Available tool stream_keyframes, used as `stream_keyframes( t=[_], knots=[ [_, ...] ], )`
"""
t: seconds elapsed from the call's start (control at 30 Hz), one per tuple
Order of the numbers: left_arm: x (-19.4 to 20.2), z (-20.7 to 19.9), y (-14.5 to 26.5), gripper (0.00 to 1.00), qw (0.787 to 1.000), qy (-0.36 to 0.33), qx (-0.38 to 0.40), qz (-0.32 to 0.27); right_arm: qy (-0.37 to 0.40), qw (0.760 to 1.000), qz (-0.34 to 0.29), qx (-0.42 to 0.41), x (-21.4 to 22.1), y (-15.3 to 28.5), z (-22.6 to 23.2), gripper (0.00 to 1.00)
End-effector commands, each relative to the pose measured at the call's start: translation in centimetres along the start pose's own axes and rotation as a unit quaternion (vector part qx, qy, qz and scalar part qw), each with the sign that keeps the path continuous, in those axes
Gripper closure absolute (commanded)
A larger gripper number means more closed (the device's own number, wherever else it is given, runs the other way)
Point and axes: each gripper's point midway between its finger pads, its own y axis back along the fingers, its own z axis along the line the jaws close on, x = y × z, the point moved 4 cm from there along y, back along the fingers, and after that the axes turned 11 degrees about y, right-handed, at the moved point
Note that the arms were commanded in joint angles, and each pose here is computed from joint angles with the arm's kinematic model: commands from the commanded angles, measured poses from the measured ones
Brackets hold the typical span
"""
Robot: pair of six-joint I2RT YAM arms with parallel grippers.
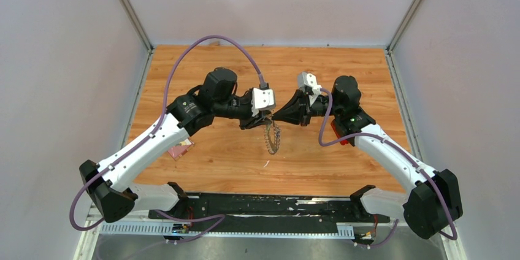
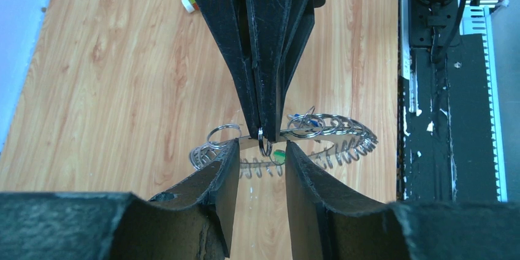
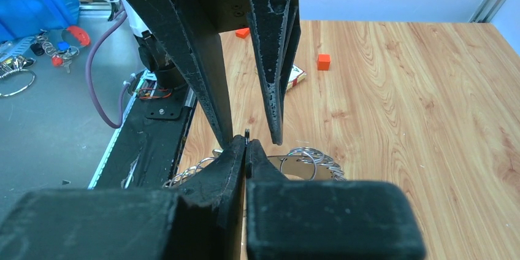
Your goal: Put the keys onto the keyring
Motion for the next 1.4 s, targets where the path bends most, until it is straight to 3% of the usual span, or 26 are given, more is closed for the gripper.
stream_keyframes(
  t=[0.0,0.3,1.1,1.23,1.37],
  knots=[
    [-0.6,-0.3,0.2,0.61,1.000,-0.013,0.017,-0.013,0.037,0.999,-0.014,0.001,-1.6,0.2,-0.3,1.00],
    [-0.3,-0.5,-0.3,0.75,1.000,-0.007,0.029,-0.009,0.037,0.999,-0.013,0.006,-1.5,0.2,-0.4,1.00],
    [0.0,-0.5,-0.8,0.83,0.999,0.007,0.036,-0.005,0.037,0.999,-0.009,0.016,-1.4,0.2,-0.6,1.00],
    [-0.1,-0.4,-0.7,1.00,0.999,0.007,0.034,-0.004,0.040,0.999,-0.008,0.018,-1.4,0.2,-0.6,1.00],
    [-0.5,-0.2,0.0,1.00,1.000,0.004,0.015,0.000,0.043,0.999,0.003,0.031,-1.1,0.4,-0.9,1.00]
  ],
)
